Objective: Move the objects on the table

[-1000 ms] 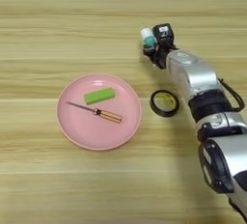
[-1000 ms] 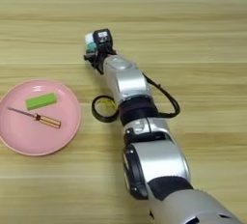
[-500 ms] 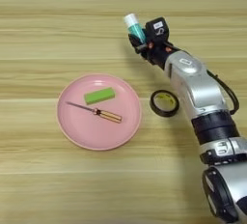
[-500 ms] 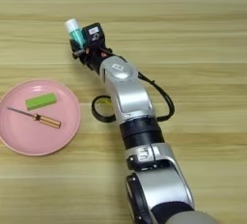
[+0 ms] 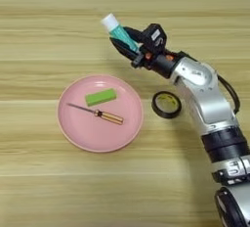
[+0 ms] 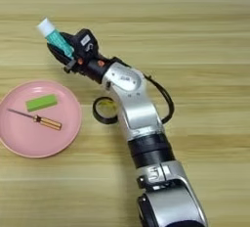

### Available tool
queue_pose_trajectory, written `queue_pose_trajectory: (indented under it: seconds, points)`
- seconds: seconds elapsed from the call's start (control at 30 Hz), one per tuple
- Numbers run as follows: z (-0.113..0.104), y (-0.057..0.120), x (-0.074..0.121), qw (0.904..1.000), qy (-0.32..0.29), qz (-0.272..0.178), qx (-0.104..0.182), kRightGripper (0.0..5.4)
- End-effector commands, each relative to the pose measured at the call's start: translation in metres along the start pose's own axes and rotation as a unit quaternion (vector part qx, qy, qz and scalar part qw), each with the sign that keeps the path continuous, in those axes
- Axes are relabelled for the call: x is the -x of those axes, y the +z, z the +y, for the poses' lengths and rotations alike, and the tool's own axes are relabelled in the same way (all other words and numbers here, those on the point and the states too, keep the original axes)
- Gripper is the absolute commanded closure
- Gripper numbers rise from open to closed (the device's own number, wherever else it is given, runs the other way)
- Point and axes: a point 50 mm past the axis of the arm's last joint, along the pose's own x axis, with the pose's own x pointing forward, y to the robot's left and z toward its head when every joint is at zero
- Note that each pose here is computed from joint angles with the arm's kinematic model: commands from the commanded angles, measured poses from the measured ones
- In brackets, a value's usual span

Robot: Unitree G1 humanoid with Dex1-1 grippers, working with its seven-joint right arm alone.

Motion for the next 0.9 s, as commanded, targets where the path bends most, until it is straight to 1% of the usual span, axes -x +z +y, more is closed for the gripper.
queue_pose_trajectory:
  seconds: [0.03, 0.2, 0.43, 0.57, 0.73, 0.9]
  points:
    - [0.001, 0.033, 0.0, 0.9955, 0.054, -0.067, 0.038, 3.73]
    - [0.009, 0.033, 0.008, 0.9905, 0.114, -0.073, 0.028, 3.73]
    - [0.023, 0.031, 0.02, 0.9768, 0.201, -0.07, 0.023, 3.73]
    - [0.028, 0.03, 0.023, 0.9719, 0.225, -0.065, 0.025, 3.73]
    - [0.033, 0.026, 0.025, 0.9677, 0.244, -0.054, 0.036, 3.73]
    - [0.042, 0.018, 0.025, 0.9635, 0.261, -0.028, 0.053, 3.73]
